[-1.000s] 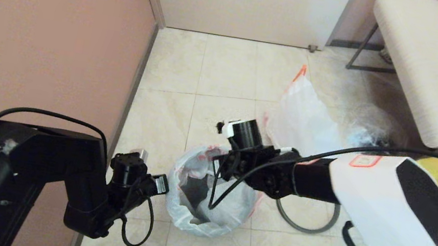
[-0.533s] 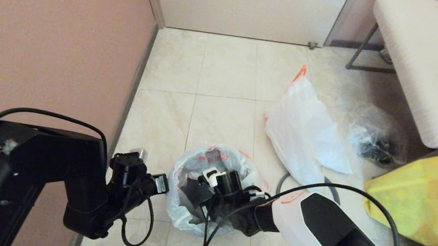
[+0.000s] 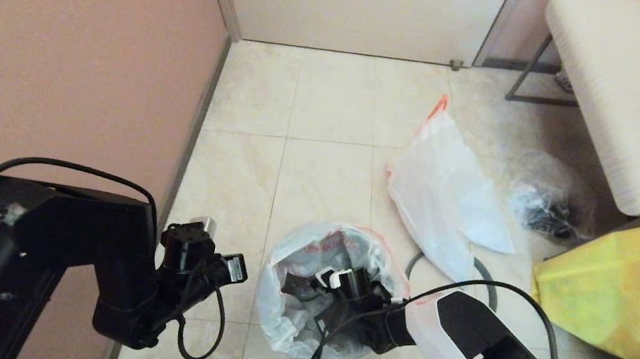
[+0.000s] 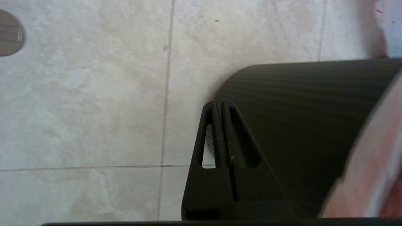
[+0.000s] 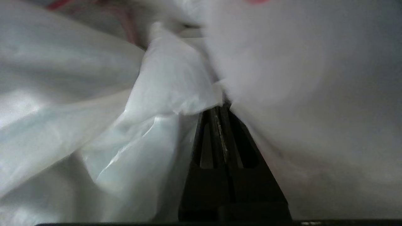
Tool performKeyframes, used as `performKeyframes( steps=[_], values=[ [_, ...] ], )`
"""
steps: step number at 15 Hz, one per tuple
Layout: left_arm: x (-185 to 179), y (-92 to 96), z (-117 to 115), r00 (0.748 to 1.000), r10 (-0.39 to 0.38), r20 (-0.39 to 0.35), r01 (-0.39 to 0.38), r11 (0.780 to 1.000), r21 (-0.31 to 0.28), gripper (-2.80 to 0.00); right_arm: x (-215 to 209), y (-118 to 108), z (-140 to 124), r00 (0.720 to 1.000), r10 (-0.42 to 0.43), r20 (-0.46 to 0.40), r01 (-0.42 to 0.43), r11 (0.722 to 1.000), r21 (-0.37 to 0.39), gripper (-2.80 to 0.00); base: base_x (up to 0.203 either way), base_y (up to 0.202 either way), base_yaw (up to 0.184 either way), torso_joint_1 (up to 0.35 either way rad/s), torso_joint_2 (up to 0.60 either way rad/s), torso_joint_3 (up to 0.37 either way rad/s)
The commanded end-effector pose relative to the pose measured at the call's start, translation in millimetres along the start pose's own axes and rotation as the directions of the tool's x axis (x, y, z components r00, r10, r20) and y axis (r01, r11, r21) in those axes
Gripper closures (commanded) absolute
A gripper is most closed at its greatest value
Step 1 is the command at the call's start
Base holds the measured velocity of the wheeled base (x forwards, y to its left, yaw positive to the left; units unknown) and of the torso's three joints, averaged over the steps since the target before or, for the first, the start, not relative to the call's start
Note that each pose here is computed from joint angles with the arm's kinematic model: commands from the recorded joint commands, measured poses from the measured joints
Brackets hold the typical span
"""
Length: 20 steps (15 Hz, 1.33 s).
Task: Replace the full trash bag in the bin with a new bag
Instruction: Put the new garbage bag on the trash can, then place the trash can ring on the trash can
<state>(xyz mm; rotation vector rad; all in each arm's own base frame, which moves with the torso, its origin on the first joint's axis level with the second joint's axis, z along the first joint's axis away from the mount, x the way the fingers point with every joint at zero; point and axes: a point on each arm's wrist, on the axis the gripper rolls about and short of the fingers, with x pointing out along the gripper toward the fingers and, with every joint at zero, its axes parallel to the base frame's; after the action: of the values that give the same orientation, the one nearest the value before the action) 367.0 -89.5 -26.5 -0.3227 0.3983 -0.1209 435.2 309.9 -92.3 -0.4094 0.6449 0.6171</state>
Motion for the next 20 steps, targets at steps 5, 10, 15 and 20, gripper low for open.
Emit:
performKeyframes(
  steps=[5, 10, 15, 20],
  values=[
    [-0.4, -0.2, 1.6, 1.000, -0.006, 0.021, 0.006, 1.000, -0.003, 0.00, -114.7, 24.7, 93.3, 0.986, 0.058, 0.159, -0.078, 0.989, 0.124, 0.00, 0.000, 0.000, 0.000, 0.000, 0.00, 0.000],
    [0.4, 0.4, 0.2, 1.000, -0.004, 0.016, 0.004, 1.000, -0.001, 0.00, -245.0, -6.6, 91.4, 0.988, 0.033, 0.149, -0.079, 0.946, 0.314, 0.00, 0.000, 0.000, 0.000, 0.000, 0.00, 0.000],
    [0.2, -2.2, -2.7, 1.000, -0.009, 0.009, 0.009, 1.000, 0.013, 0.00, -271.8, -153.8, -18.3, 0.961, -0.239, -0.139, 0.275, 0.775, 0.569, 0.00, 0.000, 0.000, 0.000, 0.000, 0.00, 0.000],
    [1.0, -1.5, -5.7, 1.000, -0.001, 0.003, 0.001, 1.000, 0.023, 0.00, -180.8, -234.5, -141.7, 0.899, -0.274, -0.341, 0.422, 0.748, 0.513, 0.00, 0.000, 0.000, 0.000, 0.000, 0.00, 0.000]
  ],
)
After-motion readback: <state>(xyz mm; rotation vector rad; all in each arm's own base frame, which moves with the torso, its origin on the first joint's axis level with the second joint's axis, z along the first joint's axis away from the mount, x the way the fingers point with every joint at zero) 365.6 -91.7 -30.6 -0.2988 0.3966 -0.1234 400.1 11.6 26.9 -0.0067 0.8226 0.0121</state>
